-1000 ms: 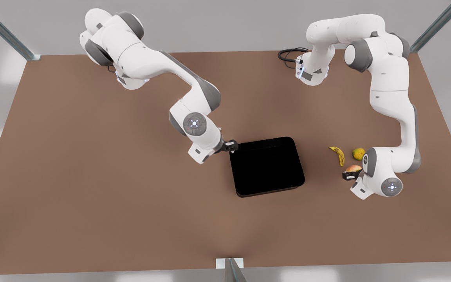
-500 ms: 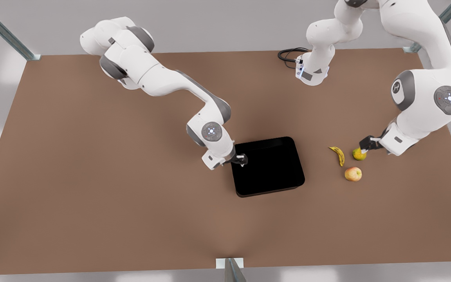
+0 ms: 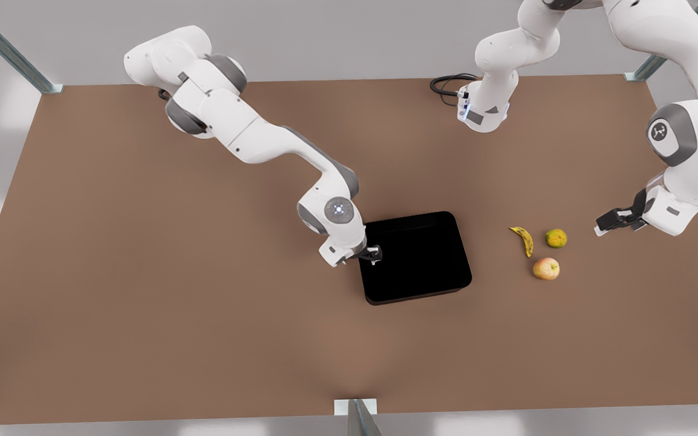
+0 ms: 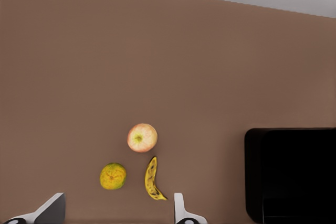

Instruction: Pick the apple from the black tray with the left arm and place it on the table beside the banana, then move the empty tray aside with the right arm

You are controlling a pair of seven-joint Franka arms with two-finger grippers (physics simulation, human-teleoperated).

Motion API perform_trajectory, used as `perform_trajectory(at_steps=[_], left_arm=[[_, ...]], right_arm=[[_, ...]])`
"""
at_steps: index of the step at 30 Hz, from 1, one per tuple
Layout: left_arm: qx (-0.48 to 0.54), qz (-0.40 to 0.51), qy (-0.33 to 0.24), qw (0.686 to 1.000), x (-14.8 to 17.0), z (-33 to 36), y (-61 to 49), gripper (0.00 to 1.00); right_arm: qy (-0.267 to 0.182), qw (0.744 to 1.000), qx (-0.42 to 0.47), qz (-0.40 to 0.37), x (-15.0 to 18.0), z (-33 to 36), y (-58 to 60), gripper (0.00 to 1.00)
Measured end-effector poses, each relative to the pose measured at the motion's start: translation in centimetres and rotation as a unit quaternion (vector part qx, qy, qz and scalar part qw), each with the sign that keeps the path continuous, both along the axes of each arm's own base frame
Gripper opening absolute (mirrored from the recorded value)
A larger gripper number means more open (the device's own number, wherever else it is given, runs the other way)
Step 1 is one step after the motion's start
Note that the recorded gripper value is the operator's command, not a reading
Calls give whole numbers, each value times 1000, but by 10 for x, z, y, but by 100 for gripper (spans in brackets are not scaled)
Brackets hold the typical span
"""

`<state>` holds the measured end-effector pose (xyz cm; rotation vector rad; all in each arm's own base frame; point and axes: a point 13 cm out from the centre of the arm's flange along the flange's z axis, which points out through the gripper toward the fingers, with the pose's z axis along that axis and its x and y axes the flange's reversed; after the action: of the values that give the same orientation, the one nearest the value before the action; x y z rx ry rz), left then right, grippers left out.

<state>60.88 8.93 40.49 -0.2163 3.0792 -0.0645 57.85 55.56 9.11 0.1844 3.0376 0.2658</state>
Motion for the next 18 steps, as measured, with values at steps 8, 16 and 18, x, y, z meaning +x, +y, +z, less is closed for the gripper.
perform_trajectory(at_steps=[8, 16, 18], left_arm=[[-1, 7, -1, 1000, 1, 1, 3, 100], [-1, 9, -1, 1000, 1, 1, 3, 100], [-1, 10, -1, 1000, 1, 1, 3, 100]], right_arm=[[4, 1000, 14, -6, -8, -28, 10, 77], [0, 1000, 26, -15, -4, -24, 14, 63], [1, 999, 28, -17, -5, -23, 15, 58]])
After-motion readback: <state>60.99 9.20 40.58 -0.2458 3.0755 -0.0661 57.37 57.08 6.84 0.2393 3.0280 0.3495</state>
